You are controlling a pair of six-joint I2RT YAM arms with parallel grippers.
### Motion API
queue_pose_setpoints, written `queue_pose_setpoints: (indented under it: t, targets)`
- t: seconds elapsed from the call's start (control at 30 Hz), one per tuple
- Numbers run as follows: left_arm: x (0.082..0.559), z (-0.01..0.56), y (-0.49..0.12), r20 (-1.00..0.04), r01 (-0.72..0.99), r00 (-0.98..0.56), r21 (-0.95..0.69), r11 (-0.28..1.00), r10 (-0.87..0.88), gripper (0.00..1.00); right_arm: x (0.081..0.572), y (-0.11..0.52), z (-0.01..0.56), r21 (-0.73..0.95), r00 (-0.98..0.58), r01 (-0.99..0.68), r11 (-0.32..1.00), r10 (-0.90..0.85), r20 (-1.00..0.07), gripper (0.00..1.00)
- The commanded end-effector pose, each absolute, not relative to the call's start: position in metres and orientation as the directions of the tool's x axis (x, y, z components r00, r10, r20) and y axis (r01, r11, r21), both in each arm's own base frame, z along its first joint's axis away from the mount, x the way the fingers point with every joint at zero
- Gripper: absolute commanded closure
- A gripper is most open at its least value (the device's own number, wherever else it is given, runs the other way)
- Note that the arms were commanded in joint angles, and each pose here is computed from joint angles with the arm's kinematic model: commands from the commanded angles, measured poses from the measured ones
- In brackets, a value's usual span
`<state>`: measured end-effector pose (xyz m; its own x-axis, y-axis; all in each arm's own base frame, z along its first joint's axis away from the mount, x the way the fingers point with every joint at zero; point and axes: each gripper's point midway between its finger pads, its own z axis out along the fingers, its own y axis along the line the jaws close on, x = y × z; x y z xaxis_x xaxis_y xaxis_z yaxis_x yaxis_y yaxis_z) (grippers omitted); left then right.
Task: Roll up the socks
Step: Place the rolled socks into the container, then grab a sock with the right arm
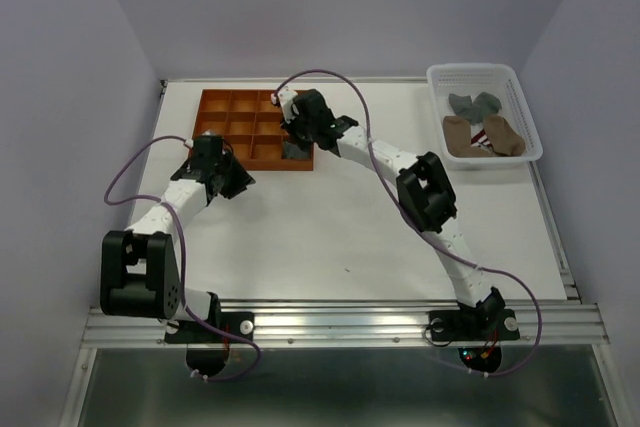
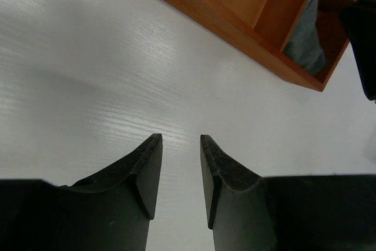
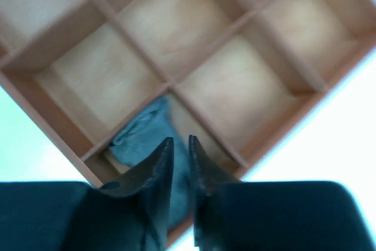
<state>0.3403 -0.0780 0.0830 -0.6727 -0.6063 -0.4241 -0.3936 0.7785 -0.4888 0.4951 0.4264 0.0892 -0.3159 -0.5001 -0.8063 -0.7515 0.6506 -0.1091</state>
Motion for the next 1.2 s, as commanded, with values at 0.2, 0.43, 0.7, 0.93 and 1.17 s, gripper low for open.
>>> queue_pose_setpoints:
  t: [0.2, 0.43, 0.7, 0.93, 1.17]
  targets:
    - [0.371, 0.201, -0.058, -0.638, -0.296, -0.460, -0.546, 0.784, -0.617, 0.22, 0.511, 0.277, 0.294, -0.037, -0.205, -0.306, 0.951, -0.104, -0.973, 0.00]
    - [0.379, 0.241, -0.043, -0.698, -0.310, -0.362, -0.534, 0.787, -0.617, 0.01, 0.517, 0.086, 0.290, 0.054, -0.244, 0.126, 0.991, 0.084, -0.966, 0.00]
    - [0.387, 0.248, -0.040, -0.712, -0.315, -0.346, -0.526, 0.790, -0.611, 0.01, 0.554, -0.033, 0.230, 0.100, -0.331, 0.301, 0.948, 0.202, -0.922, 0.00]
    - [0.395, 0.231, -0.041, -0.706, -0.326, -0.378, -0.504, 0.800, -0.599, 0.01, 0.613, -0.084, 0.173, 0.134, -0.361, 0.398, 0.908, 0.289, -0.887, 0.00]
    - [0.404, 0.210, -0.040, -0.692, -0.362, -0.416, -0.470, 0.805, -0.590, 0.01, 0.661, -0.100, 0.101, 0.065, -0.443, 0.411, 0.909, 0.261, -0.858, 0.00]
